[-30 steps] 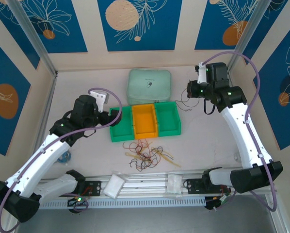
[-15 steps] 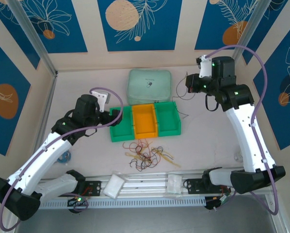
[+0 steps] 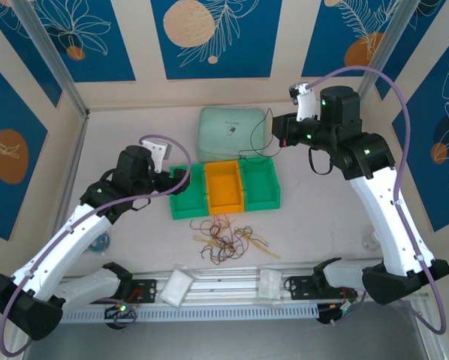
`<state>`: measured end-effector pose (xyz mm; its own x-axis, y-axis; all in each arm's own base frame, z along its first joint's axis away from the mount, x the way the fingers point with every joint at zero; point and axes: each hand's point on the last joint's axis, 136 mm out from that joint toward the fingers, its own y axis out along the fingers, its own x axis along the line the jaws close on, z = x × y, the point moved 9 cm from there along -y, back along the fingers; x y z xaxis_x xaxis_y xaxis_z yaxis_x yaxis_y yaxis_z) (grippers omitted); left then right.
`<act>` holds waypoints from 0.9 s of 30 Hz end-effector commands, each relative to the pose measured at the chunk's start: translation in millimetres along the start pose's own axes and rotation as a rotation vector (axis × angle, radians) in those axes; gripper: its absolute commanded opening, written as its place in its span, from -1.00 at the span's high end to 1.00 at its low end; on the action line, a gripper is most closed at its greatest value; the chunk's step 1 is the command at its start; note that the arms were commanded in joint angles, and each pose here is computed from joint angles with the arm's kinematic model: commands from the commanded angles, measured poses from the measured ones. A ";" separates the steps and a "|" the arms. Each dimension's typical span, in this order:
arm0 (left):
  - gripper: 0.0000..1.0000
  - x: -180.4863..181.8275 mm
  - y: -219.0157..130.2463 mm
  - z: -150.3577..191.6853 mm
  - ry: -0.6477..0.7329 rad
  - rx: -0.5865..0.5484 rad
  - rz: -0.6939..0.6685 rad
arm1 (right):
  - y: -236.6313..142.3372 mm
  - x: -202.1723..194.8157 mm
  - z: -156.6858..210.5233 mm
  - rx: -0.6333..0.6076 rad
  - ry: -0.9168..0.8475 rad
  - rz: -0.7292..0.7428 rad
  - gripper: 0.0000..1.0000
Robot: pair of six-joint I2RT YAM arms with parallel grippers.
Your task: Untangle the cables
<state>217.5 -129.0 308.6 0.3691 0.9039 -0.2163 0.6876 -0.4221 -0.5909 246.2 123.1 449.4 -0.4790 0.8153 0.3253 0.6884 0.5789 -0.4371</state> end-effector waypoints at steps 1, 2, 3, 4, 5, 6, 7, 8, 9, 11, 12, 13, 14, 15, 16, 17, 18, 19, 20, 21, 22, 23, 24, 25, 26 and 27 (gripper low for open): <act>-0.84 -2.4 -7.4 -14.1 -0.007 -0.056 0.024 | 20.5 -8.8 8.3 0.039 0.033 -0.005 0.87; -0.84 -2.1 -8.2 -14.3 -0.005 -0.057 0.023 | 27.7 -13.8 11.9 0.054 0.046 0.000 0.87; -0.84 -2.1 -8.4 -13.7 -0.004 -0.056 0.023 | 32.7 -17.5 15.0 0.063 0.055 0.002 0.87; -0.84 -2.1 -8.7 -13.6 -0.003 -0.055 0.021 | 39.8 -22.5 19.3 0.079 0.071 0.004 0.87; -0.84 -2.0 -9.3 -13.4 -0.001 -0.055 0.021 | 45.5 -28.2 22.7 0.092 0.088 0.005 0.87; -0.84 -2.0 -9.7 -13.4 -0.001 -0.055 0.020 | 50.2 -33.1 26.1 0.103 0.104 0.008 0.87; -0.84 -1.6 -10.3 -12.8 -0.001 -0.053 0.018 | 55.2 -38.2 29.8 0.116 0.120 0.012 0.87; -0.84 -1.4 -10.7 -12.8 0.000 -0.054 0.016 | 59.7 -42.1 33.2 0.128 0.132 0.011 0.87; -0.84 -1.3 -11.1 -12.6 0.002 -0.053 0.014 | 63.5 -45.5 36.1 0.138 0.142 0.015 0.87; -0.84 -0.9 -12.4 -12.2 0.005 -0.055 0.010 | 70.4 -51.4 42.1 0.162 0.155 0.024 0.87; -0.84 -0.8 -12.1 -12.2 0.005 -0.054 0.009 | 73.1 -53.0 44.7 0.174 0.161 0.027 0.87; -0.84 -0.3 -11.9 -11.8 0.004 -0.053 0.006 | 75.9 -54.6 47.6 0.188 0.166 0.030 0.87; -0.84 -0.4 -11.5 -11.5 0.004 -0.052 0.007 | 78.1 -55.6 51.6 0.204 0.178 0.027 0.87; -0.84 -0.3 -11.3 -11.6 0.005 -0.051 0.006 | 80.2 -56.2 55.7 0.218 0.189 0.023 0.87; -0.84 -0.3 -10.6 -10.8 0.004 -0.048 0.006 | 82.1 -55.8 60.5 0.232 0.200 0.014 0.87; -0.84 -0.3 -9.9 -10.7 0.005 -0.047 0.006 | 84.6 -55.9 66.5 0.248 0.215 0.005 0.87; -0.84 -0.1 -10.1 -10.6 0.004 -0.048 0.006 | 87.2 -55.9 71.5 0.262 0.229 -0.004 0.87; -0.83 -0.4 -9.5 -10.7 0.005 -0.046 0.007 | 90.2 -56.1 78.7 0.282 0.248 -0.016 0.87; -0.83 -0.5 -8.7 -10.9 0.006 -0.044 0.008 | 91.6 -56.7 83.5 0.294 0.261 -0.021 0.87; -0.83 -0.7 -8.2 -11.0 0.006 -0.042 0.009 | 94.3 -58.5 90.5 0.309 0.275 -0.017 0.87; -0.83 -0.6 -7.5 -11.4 0.009 -0.038 0.009 | 97.2 -61.1 96.9 0.323 0.287 -0.009 0.87; -0.83 -0.9 -7.8 -12.1 0.010 -0.037 0.010 | 99.4 -64.4 102.8 0.333 0.299 0.002 0.87; -0.83 -1.2 -7.4 -12.1 0.012 -0.032 0.010 | 100.9 -67.4 107.0 0.338 0.308 0.012 0.87; -0.82 -1.2 -7.4 -12.2 0.015 -0.030 0.009 | 103.7 -72.0 112.3 0.349 0.317 0.026 0.87; -0.83 -1.2 -7.6 -12.6 0.019 -0.029 0.008 | 105.9 -76.0 116.9 0.361 0.325 0.042 0.88; -0.83 -1.0 -7.8 -12.7 0.022 -0.028 0.006 | 108.0 -79.6 120.4 0.371 0.327 0.058 0.88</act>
<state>217.7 -129.1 310.4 0.3714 0.9038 -0.2128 0.6877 -0.4218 -0.5909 289.5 124.7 280.6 -0.2316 0.8351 0.4990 0.4368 0.5476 -0.7137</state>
